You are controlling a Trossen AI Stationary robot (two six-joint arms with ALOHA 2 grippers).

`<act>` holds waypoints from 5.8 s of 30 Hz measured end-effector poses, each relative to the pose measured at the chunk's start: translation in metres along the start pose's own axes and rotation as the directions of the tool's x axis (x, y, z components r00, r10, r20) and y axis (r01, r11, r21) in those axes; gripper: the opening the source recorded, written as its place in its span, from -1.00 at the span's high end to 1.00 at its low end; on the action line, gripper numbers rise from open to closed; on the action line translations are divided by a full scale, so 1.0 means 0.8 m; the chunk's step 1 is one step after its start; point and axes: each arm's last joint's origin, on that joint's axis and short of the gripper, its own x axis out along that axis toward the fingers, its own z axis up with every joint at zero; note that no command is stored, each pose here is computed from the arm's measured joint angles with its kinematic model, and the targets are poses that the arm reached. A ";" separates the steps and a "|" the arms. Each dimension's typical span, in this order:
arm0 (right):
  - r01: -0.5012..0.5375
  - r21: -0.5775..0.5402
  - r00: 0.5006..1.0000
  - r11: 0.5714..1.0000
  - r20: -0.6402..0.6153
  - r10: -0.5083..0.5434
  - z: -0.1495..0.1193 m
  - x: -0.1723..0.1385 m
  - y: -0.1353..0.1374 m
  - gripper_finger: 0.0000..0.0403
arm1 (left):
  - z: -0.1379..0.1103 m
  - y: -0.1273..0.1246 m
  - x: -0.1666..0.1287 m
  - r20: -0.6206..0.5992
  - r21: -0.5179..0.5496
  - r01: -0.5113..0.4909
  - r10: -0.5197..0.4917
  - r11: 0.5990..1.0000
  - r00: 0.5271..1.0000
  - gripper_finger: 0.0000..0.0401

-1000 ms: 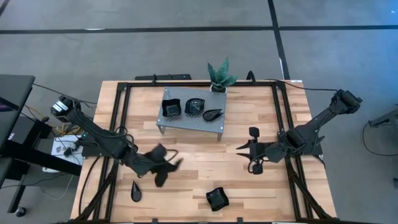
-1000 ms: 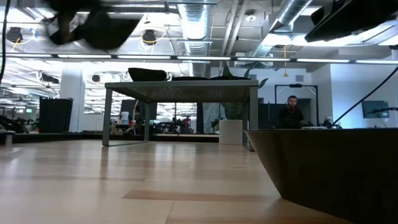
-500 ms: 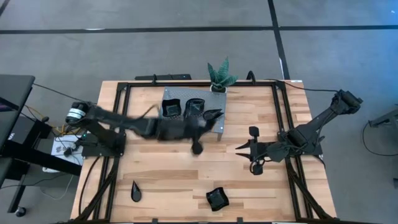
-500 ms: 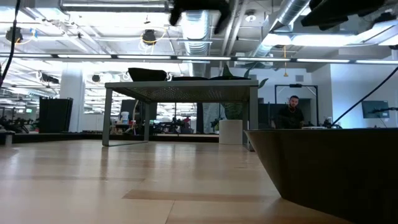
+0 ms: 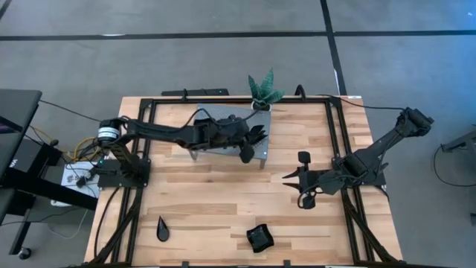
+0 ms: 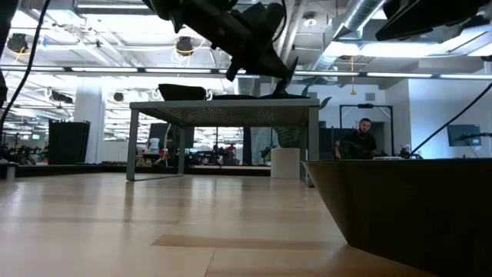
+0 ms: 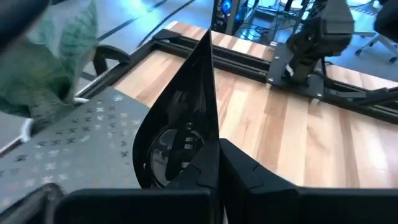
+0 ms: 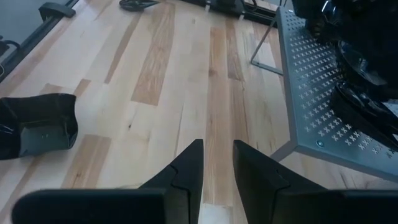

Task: Pick & Place Mini shaped plates
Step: Stack the black drop shaped plate on top of the black drop shaped plates on the shelf

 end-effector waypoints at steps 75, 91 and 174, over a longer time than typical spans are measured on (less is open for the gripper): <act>0.001 -0.003 1.000 1.000 0.000 -0.001 0.000 0.000 0.000 0.60 | -0.010 -0.037 -0.030 -0.074 -0.229 -0.093 0.078 0.969 0.994 0.99; 0.003 -0.062 1.000 0.998 0.011 -0.003 0.001 0.000 0.000 0.60 | -0.019 -0.038 -0.007 -0.042 -0.220 -0.091 0.084 0.971 0.996 0.98; 0.064 -0.106 0.998 0.992 -0.013 -0.066 0.001 0.009 -0.017 0.60 | -0.281 -0.214 -0.301 -0.902 -0.367 -0.700 -0.051 0.613 0.428 0.62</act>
